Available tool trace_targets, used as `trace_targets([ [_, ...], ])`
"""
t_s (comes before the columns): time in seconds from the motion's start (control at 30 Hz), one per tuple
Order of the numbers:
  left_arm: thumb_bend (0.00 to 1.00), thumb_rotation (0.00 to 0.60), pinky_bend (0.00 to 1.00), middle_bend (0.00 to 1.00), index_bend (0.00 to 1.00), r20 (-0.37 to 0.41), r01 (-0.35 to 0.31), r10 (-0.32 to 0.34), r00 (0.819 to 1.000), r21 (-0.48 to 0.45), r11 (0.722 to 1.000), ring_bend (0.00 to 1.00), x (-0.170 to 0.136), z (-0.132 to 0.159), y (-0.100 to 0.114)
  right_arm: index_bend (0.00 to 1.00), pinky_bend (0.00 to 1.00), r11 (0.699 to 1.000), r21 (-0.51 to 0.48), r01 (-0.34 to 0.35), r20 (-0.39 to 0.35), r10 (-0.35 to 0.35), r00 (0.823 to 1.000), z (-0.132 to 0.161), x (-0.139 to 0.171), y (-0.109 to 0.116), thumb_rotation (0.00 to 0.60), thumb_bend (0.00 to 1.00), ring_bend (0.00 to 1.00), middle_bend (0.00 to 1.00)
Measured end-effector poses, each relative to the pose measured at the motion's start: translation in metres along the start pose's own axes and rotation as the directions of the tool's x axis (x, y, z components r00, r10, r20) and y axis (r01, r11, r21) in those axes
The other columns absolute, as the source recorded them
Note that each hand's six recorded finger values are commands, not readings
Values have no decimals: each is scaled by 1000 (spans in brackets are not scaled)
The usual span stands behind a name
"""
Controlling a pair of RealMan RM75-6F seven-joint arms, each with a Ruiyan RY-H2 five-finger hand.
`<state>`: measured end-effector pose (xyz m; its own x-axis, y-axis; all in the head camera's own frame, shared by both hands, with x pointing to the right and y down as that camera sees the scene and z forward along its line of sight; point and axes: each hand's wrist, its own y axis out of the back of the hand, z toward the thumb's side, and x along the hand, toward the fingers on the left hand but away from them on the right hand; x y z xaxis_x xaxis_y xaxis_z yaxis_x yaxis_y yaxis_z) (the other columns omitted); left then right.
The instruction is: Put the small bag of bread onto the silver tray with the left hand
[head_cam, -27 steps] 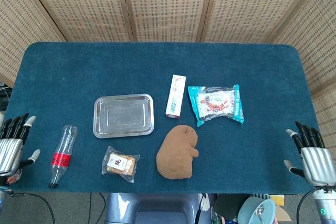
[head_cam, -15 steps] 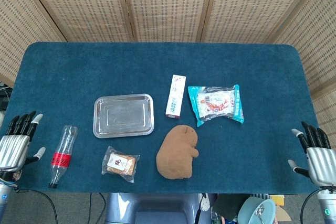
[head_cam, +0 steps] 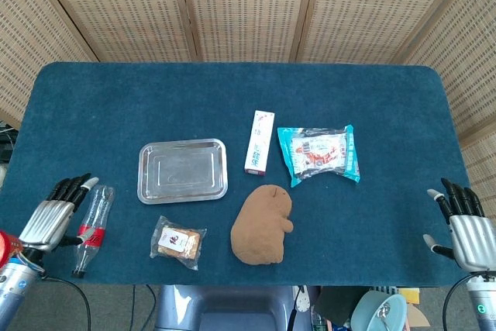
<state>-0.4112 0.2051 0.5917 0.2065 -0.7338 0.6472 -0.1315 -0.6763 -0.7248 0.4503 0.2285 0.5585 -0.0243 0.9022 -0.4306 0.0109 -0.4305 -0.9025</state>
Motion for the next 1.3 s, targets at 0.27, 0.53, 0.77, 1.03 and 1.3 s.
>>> trace_targets([
  [0.27, 279, 600, 0, 0, 0, 92, 207, -201, 975, -58, 977, 0, 17, 21, -20, 142, 0, 1000, -14, 8, -4, -8, 1000, -5, 0, 0, 600, 219, 0, 0],
  [0.53, 271, 600, 0, 0, 0, 215, 373, -345, 913, -103, 922, 0, 25, 59, -45, 142, 0, 999, -29, 35, -16, -35, 999, -6, 0, 5, 600, 220, 0, 0],
  [0.77, 270, 600, 0, 0, 0, 281, 395, -351, 893, -118, 911, 0, 29, 78, -48, 142, 0, 998, -40, 41, -19, -42, 999, -8, 0, 6, 600, 220, 0, 0],
  [1.03, 270, 600, 0, 0, 0, 295, 436, -383, 876, -142, 889, 0, 36, 82, -63, 142, 0, 998, -45, 51, -25, -52, 998, -10, 1, 7, 600, 220, 0, 0],
  [1.3, 279, 600, 0, 0, 0, 312, 471, -411, 857, -144, 870, 0, 45, 88, -77, 142, 0, 998, -47, 47, -26, -48, 998, -12, 2, 6, 600, 220, 0, 0],
])
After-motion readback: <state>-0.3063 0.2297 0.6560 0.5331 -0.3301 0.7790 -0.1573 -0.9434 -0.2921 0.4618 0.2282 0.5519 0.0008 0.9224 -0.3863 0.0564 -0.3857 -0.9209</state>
